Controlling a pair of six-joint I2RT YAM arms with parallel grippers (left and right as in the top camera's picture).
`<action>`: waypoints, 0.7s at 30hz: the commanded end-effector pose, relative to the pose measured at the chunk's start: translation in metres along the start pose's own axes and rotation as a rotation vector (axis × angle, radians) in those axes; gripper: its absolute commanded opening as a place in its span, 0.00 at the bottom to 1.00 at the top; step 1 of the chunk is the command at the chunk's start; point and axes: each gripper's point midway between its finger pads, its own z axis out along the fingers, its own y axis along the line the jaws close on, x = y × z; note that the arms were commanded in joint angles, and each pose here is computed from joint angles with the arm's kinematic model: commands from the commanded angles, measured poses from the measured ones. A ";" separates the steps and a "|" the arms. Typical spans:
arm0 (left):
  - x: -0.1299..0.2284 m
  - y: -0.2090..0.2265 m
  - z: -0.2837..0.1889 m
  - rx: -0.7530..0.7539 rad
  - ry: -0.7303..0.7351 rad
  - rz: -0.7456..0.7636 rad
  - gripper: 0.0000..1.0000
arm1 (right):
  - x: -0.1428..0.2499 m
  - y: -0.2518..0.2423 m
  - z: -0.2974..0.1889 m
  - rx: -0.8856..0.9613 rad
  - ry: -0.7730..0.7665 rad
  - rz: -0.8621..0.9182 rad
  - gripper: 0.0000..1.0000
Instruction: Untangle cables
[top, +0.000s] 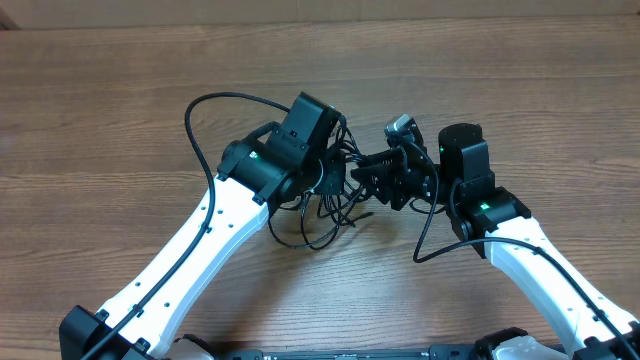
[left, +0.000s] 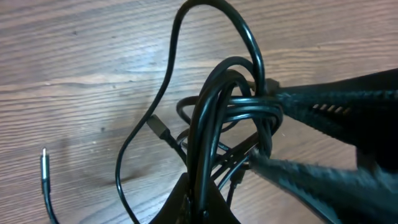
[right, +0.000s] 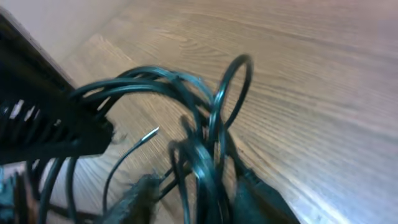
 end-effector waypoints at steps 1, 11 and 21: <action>0.000 -0.009 -0.003 0.052 0.010 0.021 0.04 | -0.007 -0.003 -0.002 0.023 -0.016 -0.029 0.22; -0.003 -0.023 -0.004 0.122 0.004 0.028 0.04 | -0.002 -0.004 -0.002 0.025 0.003 -0.016 0.22; -0.009 -0.035 -0.006 0.183 -0.011 0.036 0.04 | 0.000 -0.003 -0.002 0.023 0.009 -0.010 0.04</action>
